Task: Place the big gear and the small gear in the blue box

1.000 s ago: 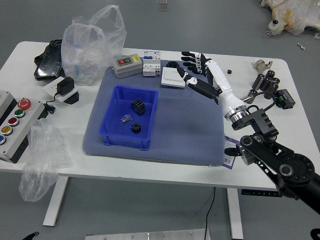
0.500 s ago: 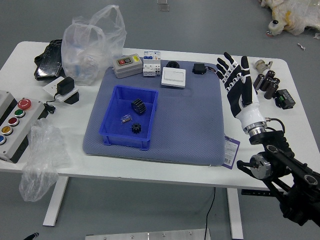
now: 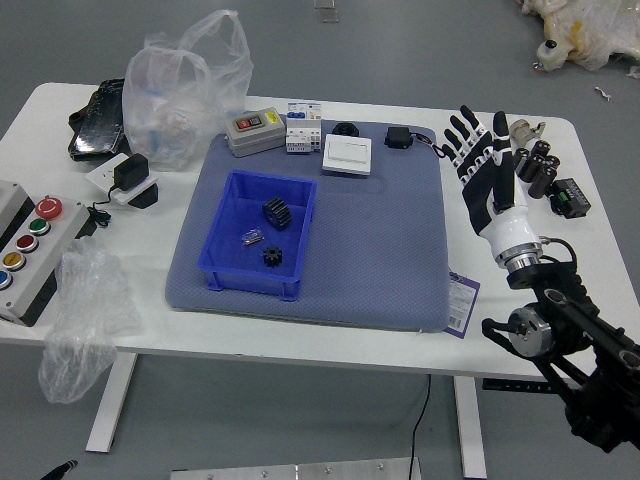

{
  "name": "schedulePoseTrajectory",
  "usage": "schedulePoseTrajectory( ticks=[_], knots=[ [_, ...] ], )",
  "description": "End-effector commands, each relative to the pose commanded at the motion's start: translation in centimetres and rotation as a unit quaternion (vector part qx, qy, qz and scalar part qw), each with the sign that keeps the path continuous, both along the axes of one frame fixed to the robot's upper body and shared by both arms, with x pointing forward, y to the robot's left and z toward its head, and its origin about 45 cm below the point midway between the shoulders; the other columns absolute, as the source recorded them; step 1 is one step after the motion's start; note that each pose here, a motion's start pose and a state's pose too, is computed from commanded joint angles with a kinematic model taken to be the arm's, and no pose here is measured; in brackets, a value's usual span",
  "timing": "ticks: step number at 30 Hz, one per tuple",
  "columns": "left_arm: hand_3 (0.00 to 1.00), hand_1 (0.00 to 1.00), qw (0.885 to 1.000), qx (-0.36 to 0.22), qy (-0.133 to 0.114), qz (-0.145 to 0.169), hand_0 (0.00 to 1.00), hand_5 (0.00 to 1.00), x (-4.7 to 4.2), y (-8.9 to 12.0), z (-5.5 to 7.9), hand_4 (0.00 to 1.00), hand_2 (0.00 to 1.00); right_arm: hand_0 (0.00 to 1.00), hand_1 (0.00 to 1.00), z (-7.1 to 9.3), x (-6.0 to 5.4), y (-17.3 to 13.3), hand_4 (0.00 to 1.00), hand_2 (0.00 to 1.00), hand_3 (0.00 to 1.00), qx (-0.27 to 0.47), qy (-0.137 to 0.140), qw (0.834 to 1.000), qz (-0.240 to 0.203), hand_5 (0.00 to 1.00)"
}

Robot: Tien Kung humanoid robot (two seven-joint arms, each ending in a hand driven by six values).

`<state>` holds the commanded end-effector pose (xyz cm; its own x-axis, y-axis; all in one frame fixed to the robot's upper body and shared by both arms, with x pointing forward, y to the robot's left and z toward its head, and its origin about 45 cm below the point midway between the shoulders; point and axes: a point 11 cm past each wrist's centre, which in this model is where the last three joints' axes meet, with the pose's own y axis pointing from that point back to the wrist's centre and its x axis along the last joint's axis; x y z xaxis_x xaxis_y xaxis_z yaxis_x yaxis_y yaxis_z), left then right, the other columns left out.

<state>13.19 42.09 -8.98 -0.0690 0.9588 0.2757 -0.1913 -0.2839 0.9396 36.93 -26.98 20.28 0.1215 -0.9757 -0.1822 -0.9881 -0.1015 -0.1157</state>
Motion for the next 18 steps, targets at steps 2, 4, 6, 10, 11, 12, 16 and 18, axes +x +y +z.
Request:
schedulePoseTrajectory(
  ticks=[2, 4, 6, 10, 11, 12, 16, 18],
  knots=[
    [0.727, 0.594, 1.000, 0.001, -0.002, 0.002, 0.651, 0.717, 0.08, 0.1, 0.1, 0.756, 0.585, 0.998, 0.998, -0.1, 0.1, -0.5, 0.998, 0.998, 0.998, 0.002, 0.002, 1.000, -0.007, 0.998],
    [0.727, 0.594, 1.000, 0.002, -0.004, 0.003, 0.651, 0.717, 0.18, 0.2, 0.1, 0.756, 0.585, 0.998, 0.998, -0.1, 0.2, -0.9, 0.998, 0.998, 0.998, 0.004, 0.003, 1.000, -0.014, 0.998],
    [0.727, 0.594, 1.000, 0.002, -0.005, 0.003, 0.651, 0.717, 0.30, 0.2, 0.1, 0.756, 0.585, 0.998, 0.998, -0.1, 0.1, -1.2, 0.998, 0.998, 0.998, 0.004, 0.004, 1.000, -0.018, 0.998],
    [0.726, 0.594, 1.000, 0.001, -0.009, 0.002, 0.651, 0.717, 0.51, 0.2, 0.2, 0.756, 0.585, 0.998, 0.998, -0.6, -0.1, -1.6, 0.998, 0.998, 0.998, 0.010, 0.011, 1.000, -0.025, 0.998],
    [0.726, 0.594, 1.000, 0.001, -0.010, 0.003, 0.651, 0.717, 0.53, 0.2, 0.2, 0.756, 0.585, 0.998, 0.998, -0.8, -0.3, -1.8, 0.998, 0.998, 0.998, 0.012, 0.014, 0.999, -0.026, 0.998],
    [0.726, 0.594, 1.000, 0.001, -0.010, 0.003, 0.651, 0.717, 0.52, 0.1, 0.2, 0.756, 0.585, 0.998, 0.998, -1.0, -0.4, -1.9, 0.998, 0.998, 0.998, 0.015, 0.017, 0.999, -0.028, 0.998],
    [0.726, 0.594, 1.000, 0.001, -0.009, 0.005, 0.651, 0.716, 0.39, 0.2, 0.2, 0.756, 0.586, 0.998, 0.998, -1.5, -0.8, -2.2, 0.998, 0.998, 0.998, 0.022, 0.025, 0.999, -0.030, 0.998],
    [0.726, 0.594, 1.000, 0.002, -0.008, 0.006, 0.651, 0.716, 0.31, 0.2, 0.2, 0.756, 0.586, 0.998, 0.998, -1.6, -0.9, -2.3, 0.998, 0.998, 0.998, 0.024, 0.027, 0.999, -0.031, 0.998]
  ],
)
